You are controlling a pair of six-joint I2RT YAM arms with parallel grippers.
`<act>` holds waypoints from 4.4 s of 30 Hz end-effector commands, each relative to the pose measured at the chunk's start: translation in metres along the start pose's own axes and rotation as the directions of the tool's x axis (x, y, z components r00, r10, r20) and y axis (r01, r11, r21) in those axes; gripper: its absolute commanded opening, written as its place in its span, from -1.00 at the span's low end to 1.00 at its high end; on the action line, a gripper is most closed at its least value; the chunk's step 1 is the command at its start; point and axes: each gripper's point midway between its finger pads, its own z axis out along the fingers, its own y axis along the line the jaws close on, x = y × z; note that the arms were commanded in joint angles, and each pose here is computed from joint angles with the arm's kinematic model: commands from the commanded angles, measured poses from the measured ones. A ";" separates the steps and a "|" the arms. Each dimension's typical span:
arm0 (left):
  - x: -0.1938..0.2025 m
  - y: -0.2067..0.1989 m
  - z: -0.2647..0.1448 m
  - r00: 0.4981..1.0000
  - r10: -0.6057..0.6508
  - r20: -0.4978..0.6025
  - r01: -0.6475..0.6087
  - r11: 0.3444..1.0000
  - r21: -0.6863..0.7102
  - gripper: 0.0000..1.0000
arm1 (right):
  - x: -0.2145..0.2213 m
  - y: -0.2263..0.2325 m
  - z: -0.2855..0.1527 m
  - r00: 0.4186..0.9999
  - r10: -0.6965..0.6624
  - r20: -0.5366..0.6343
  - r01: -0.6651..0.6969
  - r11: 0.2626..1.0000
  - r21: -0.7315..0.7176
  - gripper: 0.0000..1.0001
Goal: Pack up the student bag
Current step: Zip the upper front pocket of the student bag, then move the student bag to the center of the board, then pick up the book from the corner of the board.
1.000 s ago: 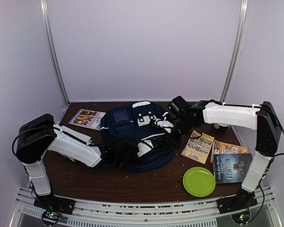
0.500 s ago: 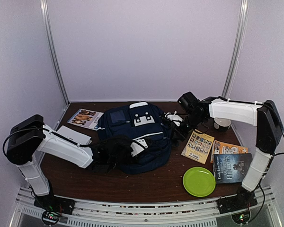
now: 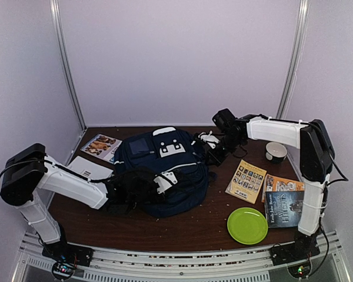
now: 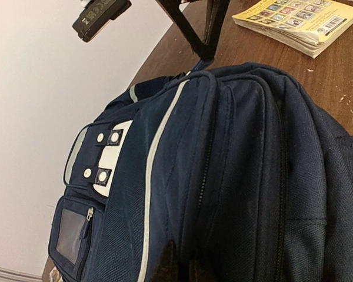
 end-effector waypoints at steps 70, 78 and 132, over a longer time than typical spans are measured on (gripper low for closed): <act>0.146 0.092 0.065 0.283 -0.859 -0.427 0.843 0.435 -0.317 0.34 | 0.069 0.129 0.031 0.939 -0.320 -0.124 0.291 0.934 -0.206 0.09; 0.144 0.125 0.028 0.310 -0.873 -0.375 0.781 0.459 -0.423 0.37 | 0.043 0.101 -0.019 0.972 -0.232 -0.024 0.227 0.965 -0.133 0.09; -0.072 -0.012 0.001 0.812 -0.515 -0.274 0.570 0.601 0.561 0.31 | 0.390 -0.059 -0.225 0.792 0.502 -0.348 -0.404 0.857 0.320 0.28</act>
